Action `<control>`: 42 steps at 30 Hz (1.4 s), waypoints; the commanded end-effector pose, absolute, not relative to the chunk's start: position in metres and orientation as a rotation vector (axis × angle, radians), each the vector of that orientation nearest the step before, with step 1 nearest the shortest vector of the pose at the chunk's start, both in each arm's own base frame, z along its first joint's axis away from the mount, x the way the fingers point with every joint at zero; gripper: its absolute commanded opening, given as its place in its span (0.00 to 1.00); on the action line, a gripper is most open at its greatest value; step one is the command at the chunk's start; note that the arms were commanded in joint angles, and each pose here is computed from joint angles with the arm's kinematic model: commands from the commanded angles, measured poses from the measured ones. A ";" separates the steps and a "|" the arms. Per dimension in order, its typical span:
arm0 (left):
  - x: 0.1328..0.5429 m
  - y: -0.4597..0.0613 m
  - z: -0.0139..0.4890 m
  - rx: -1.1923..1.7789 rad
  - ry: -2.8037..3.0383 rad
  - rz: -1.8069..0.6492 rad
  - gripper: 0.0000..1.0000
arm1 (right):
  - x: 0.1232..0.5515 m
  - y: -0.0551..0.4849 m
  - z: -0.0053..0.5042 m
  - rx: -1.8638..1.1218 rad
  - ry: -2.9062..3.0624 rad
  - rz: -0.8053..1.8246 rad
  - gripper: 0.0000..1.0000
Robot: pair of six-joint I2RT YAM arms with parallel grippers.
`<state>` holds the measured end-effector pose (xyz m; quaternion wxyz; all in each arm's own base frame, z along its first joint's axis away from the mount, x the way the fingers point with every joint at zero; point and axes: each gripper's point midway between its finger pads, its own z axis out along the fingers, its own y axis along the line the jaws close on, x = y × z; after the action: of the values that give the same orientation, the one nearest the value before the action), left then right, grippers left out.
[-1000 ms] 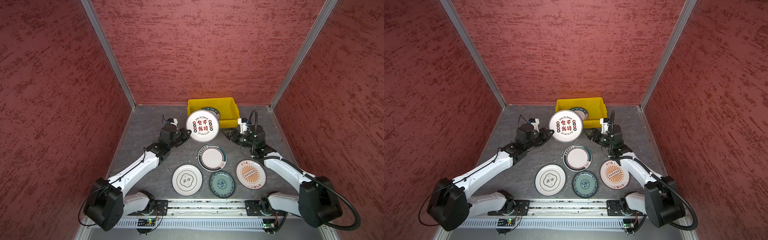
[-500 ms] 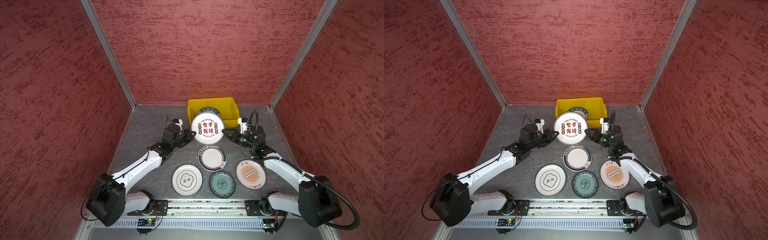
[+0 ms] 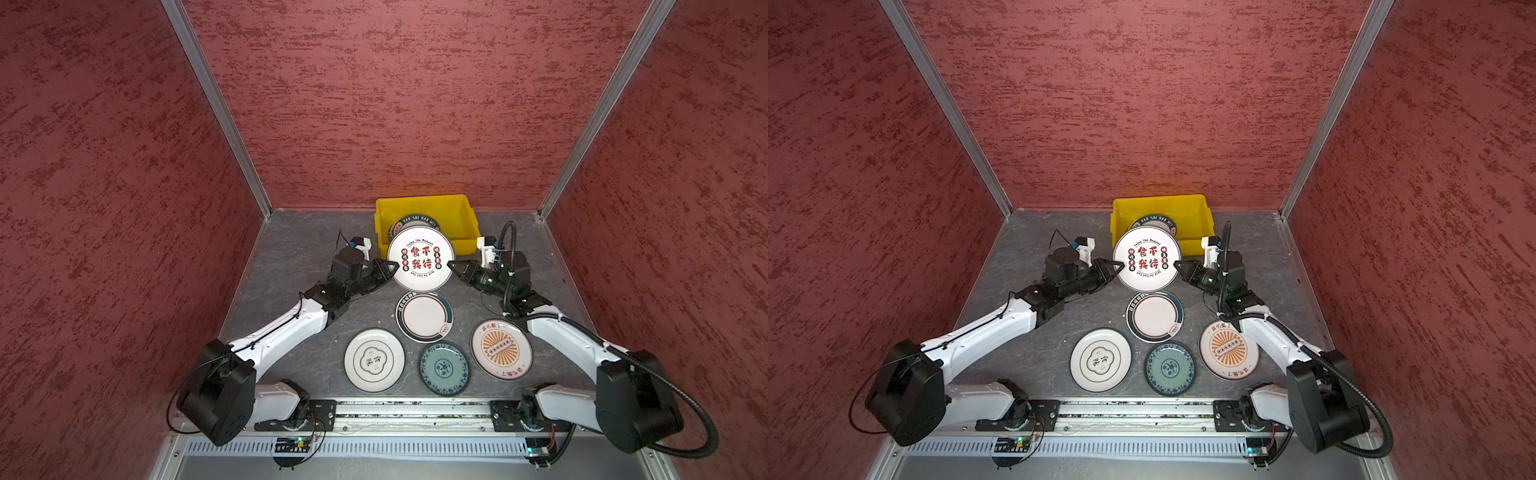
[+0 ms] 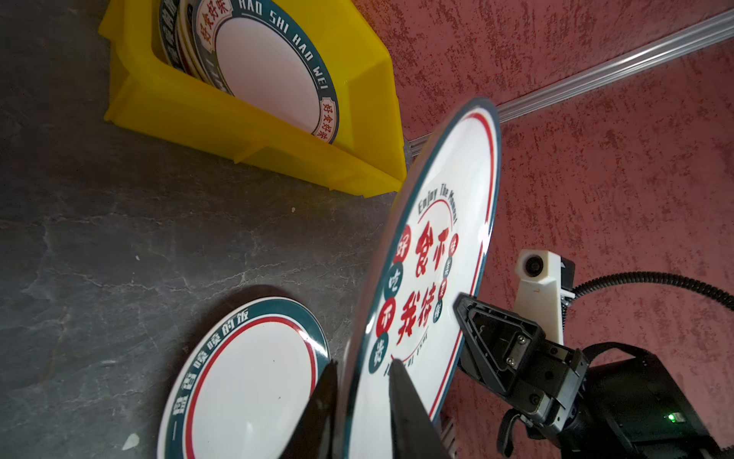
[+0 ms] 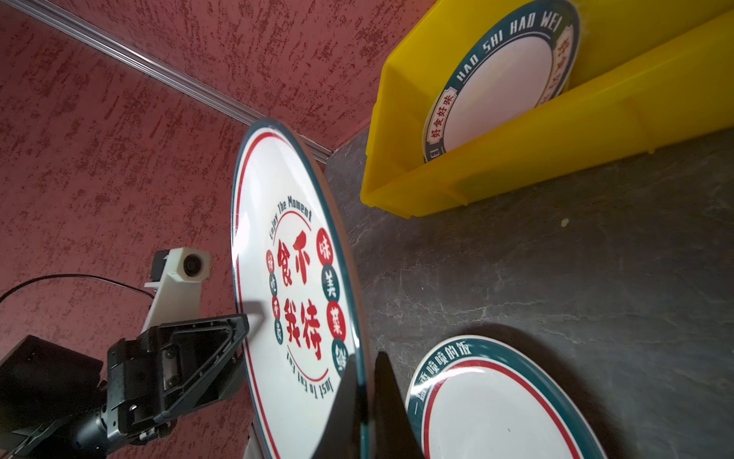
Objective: Place the plates into the plastic bin on the countertop
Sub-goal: Place the plate in the plastic bin.
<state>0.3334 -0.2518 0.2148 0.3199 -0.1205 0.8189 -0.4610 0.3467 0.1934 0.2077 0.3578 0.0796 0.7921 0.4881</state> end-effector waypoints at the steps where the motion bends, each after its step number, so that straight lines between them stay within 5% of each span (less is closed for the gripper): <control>1: 0.340 -0.249 0.239 -0.300 2.072 -1.229 0.63 | 0.350 0.191 0.208 0.210 2.032 1.234 0.00; 4: 0.340 -0.242 0.238 -0.313 2.069 -1.208 0.84 | 0.350 0.191 0.207 0.216 2.039 1.235 0.00; 11: 0.339 -0.221 0.241 -0.337 2.042 -1.160 0.99 | 0.352 0.187 0.207 0.237 2.046 1.202 0.00; 33: 0.347 -0.141 0.234 -0.439 1.980 -1.026 0.99 | 0.369 0.153 0.223 0.320 2.051 0.914 0.00; 42: 0.351 -0.124 0.226 -0.394 2.013 -0.919 0.99 | 0.415 0.139 0.250 0.306 2.007 0.703 0.00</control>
<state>0.3509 -0.1298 0.2283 0.4234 -0.1762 0.7978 -0.3915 0.3902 0.1495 0.2242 0.4268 0.1245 0.8361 0.3212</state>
